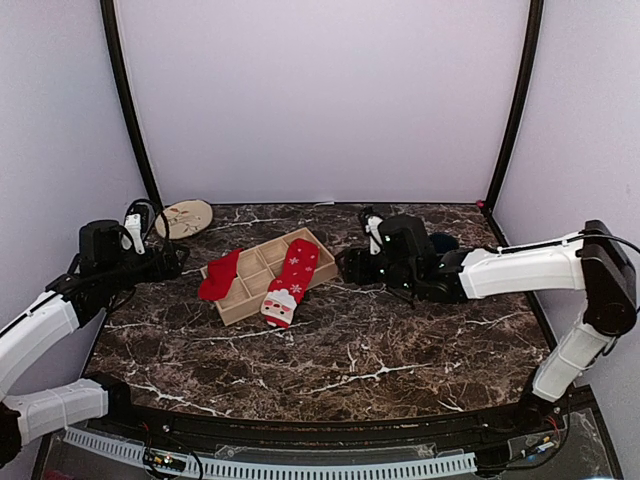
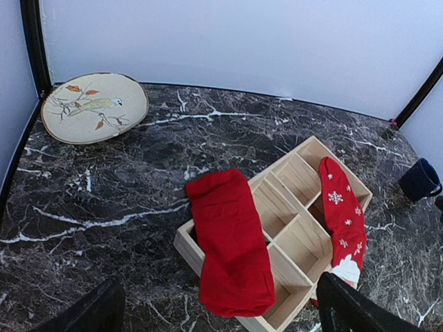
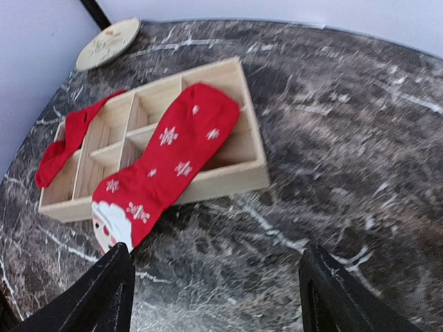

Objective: Roll the socks
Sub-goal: Move the sock to the center of the board.

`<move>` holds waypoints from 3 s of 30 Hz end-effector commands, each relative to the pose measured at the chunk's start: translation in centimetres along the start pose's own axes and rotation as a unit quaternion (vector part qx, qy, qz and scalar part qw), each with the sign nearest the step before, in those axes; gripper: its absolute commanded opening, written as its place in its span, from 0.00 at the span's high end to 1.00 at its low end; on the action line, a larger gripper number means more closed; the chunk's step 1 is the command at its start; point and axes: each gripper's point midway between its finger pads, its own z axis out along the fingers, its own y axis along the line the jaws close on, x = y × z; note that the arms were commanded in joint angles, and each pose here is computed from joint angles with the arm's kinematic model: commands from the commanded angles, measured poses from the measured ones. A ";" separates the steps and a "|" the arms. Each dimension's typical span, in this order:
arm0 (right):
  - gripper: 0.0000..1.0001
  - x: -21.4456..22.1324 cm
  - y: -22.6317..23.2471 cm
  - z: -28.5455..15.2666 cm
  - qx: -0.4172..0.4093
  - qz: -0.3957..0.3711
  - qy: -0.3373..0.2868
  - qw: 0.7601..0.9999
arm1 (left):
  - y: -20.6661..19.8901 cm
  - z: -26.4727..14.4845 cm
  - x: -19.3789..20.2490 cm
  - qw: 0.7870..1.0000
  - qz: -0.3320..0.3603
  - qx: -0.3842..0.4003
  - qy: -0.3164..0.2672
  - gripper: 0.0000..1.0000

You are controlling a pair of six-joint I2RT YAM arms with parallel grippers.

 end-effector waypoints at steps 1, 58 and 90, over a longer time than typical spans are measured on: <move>0.26 3.0 4.2 1.3 -0.063 0.051 0.037 0.996 | -1.4 0.1 0.4 1.000 -0.001 0.015 0.027 0.01; 0.95 9.3 13.0 9.0 -0.259 0.266 0.135 0.919 | -7.3 0.5 6.1 0.983 0.036 0.092 0.153 0.12; 0.84 20.8 13.1 -1.1 -0.126 0.365 0.196 0.901 | -16.6 -0.8 17.9 0.939 0.128 0.178 0.264 0.12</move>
